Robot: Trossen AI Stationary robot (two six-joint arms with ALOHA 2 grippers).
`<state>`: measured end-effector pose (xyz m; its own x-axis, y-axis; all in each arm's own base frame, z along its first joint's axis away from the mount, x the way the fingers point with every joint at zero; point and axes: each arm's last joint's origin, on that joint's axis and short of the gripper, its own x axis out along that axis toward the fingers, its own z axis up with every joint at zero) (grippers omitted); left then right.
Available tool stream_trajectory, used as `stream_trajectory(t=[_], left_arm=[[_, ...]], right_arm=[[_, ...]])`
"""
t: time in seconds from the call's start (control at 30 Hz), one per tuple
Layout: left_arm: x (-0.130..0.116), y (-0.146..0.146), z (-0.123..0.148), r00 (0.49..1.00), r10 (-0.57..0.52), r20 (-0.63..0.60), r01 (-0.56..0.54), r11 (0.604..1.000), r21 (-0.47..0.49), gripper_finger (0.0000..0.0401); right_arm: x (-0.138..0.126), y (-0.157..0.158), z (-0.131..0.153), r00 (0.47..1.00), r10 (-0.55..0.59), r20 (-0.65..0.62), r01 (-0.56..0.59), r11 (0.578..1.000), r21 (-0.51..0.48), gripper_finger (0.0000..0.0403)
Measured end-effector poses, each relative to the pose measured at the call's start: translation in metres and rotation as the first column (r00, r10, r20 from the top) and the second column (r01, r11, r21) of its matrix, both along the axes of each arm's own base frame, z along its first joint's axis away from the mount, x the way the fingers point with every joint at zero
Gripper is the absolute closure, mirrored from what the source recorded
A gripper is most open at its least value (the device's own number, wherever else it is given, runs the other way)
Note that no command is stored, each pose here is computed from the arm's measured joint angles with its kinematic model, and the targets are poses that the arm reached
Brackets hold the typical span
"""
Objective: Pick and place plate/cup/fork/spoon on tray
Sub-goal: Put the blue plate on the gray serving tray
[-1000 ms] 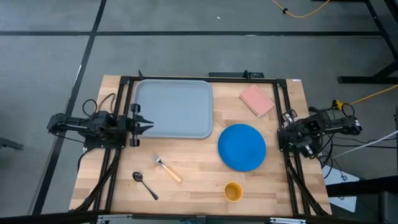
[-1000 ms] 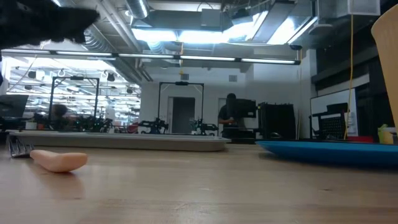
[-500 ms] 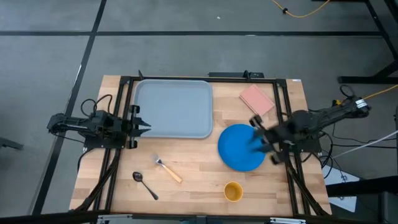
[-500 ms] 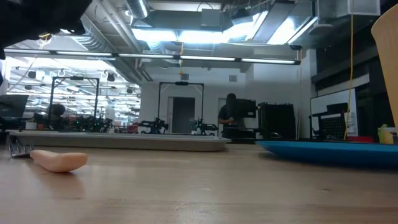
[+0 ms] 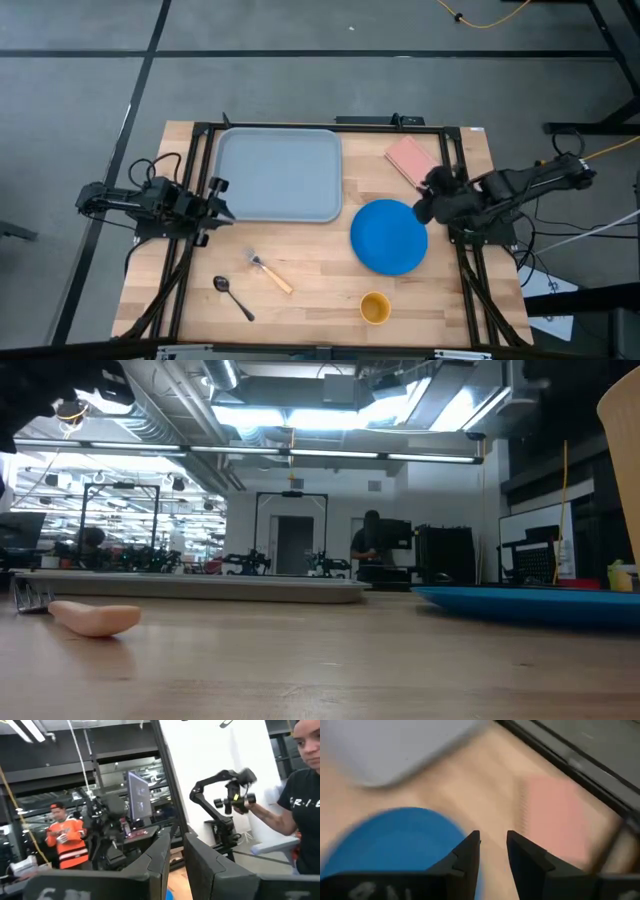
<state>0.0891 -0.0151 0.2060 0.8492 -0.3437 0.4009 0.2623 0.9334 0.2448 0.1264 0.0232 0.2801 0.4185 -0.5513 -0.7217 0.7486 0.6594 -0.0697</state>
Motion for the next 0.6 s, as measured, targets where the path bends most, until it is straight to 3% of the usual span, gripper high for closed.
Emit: stream_trajectory(t=[0.1,0.27,0.43,0.6], left_arm=[[0.000,0.001,0.000,1.000,0.025,-0.012,-0.025,0.999,-0.045,0.0352],[0.001,0.004,0.000,0.995,0.091,-0.042,-0.096,0.983,-0.159,0.0352],[0.002,0.006,0.000,0.988,0.148,-0.051,-0.155,0.970,-0.189,0.0352],[0.002,0.007,0.000,0.983,0.174,-0.052,-0.181,0.965,-0.188,0.0352]], right_arm=[[-0.010,-0.007,-0.026,0.977,-0.212,0.034,0.213,0.977,-0.029,0.0300],[-0.031,-0.023,-0.051,0.883,-0.468,0.044,0.469,0.883,-0.020,0.0300],[-0.041,-0.036,-0.042,0.812,-0.572,0.111,0.573,0.819,0.035,0.0300],[-0.035,-0.048,-0.036,0.838,-0.529,0.138,0.526,0.848,0.057,0.0300]])
